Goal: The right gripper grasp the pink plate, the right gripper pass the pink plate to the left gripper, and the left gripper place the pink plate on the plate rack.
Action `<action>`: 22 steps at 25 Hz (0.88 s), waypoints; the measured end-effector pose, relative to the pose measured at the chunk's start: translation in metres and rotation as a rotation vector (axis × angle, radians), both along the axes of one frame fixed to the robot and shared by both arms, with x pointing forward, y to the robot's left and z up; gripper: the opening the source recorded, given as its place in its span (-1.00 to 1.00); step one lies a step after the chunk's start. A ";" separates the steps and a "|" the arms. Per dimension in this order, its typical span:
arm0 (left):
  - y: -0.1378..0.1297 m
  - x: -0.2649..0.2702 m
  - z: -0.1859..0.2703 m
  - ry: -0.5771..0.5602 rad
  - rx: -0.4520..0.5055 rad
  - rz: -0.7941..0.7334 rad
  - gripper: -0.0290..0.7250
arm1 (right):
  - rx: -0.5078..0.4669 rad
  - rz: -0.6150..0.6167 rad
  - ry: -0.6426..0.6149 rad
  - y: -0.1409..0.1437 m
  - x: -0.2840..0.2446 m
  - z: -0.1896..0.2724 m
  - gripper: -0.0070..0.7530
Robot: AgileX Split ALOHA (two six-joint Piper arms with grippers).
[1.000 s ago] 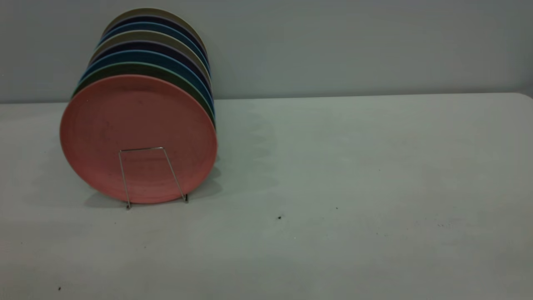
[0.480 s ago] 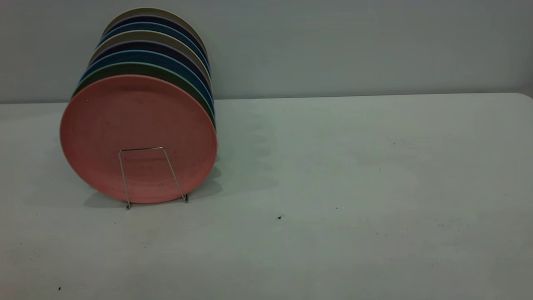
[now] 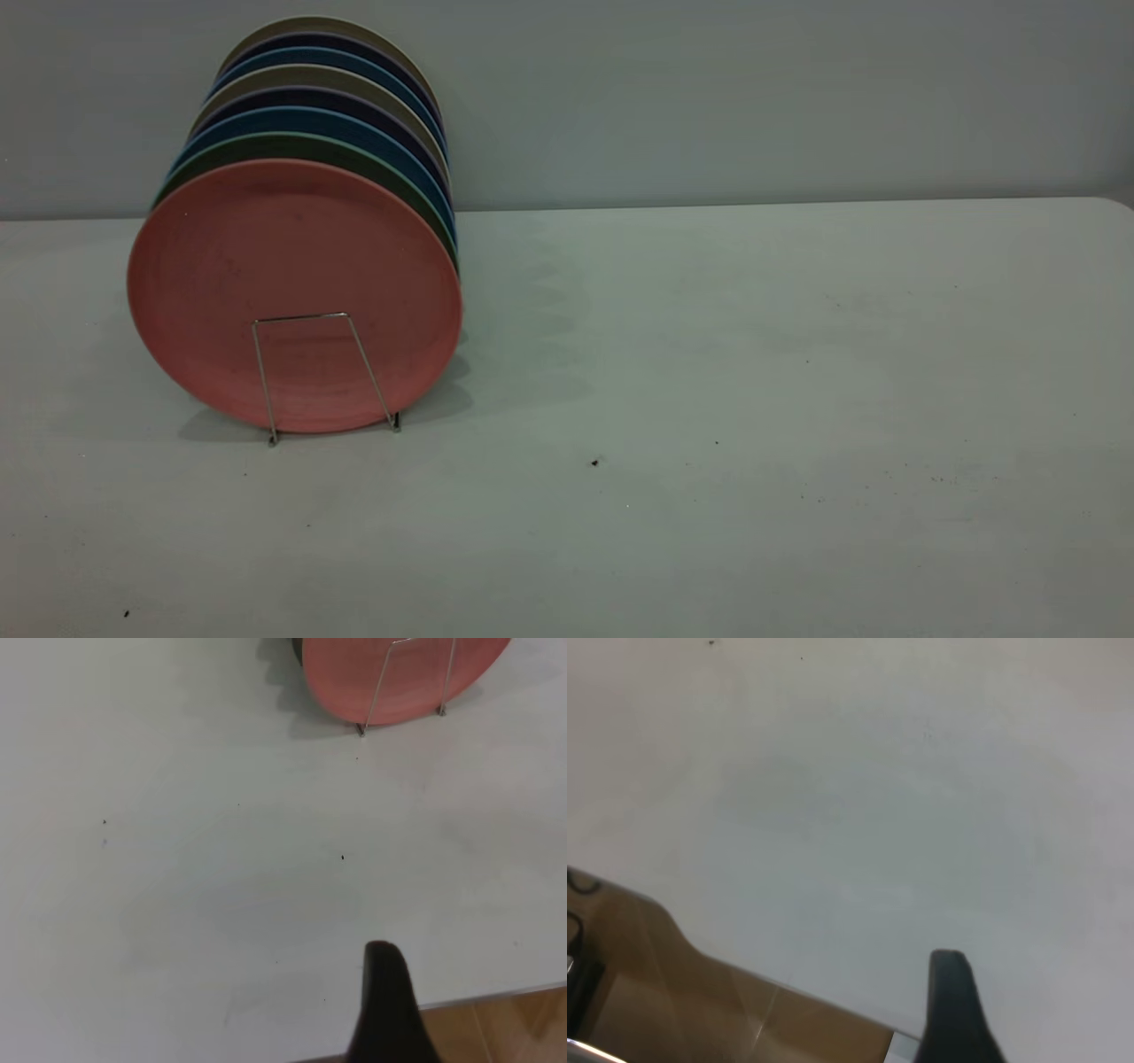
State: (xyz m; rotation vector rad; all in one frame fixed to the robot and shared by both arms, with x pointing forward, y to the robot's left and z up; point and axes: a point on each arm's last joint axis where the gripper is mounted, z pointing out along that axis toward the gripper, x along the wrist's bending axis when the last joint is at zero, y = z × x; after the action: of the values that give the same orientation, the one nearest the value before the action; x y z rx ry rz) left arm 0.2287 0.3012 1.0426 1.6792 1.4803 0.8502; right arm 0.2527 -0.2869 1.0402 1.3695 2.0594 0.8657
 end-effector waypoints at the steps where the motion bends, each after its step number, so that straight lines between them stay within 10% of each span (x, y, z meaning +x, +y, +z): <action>1: 0.000 0.000 0.000 0.000 0.000 0.000 0.51 | 0.000 0.000 0.000 0.000 0.000 0.000 0.37; 22: 0.000 0.000 0.000 0.000 0.000 0.024 0.51 | 0.015 -0.135 -0.146 -0.003 -0.019 0.001 0.37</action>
State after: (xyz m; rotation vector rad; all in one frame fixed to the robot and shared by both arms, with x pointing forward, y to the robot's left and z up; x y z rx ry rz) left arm 0.2287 0.3009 1.0426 1.6644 1.5033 0.8631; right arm 0.2335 -0.2897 1.0410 1.3924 1.8326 0.8974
